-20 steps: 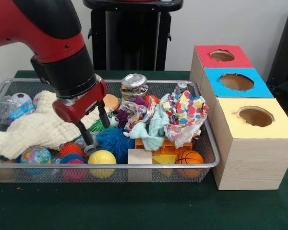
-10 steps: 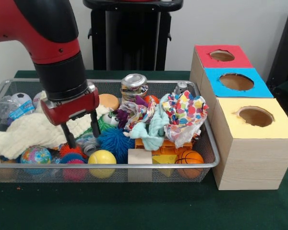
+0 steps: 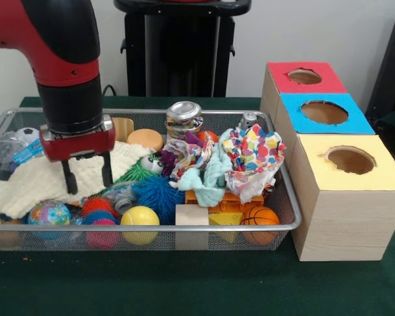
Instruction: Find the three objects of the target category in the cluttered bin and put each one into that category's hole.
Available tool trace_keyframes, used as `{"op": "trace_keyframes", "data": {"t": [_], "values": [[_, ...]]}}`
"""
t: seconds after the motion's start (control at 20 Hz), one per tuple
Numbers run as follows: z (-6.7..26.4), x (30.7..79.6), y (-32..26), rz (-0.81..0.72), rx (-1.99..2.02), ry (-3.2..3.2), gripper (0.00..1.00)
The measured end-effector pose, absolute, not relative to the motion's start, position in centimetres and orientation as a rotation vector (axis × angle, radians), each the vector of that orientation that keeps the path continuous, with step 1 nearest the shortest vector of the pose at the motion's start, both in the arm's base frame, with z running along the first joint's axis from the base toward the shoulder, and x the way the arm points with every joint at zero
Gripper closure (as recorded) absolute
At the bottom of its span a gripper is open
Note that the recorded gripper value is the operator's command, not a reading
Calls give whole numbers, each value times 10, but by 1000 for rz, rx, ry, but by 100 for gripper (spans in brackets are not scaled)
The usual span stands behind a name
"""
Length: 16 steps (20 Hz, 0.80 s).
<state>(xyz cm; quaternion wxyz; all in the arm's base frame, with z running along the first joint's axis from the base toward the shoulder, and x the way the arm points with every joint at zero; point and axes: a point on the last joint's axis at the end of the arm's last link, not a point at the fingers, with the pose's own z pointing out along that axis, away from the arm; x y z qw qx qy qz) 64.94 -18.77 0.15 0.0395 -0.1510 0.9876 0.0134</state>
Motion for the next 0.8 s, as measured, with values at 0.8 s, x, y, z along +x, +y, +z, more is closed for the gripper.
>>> {"op": "trace_keyframes", "data": {"t": [0.8], "values": [[19, 600, -219, -107, 912, 2978, 0]]}}
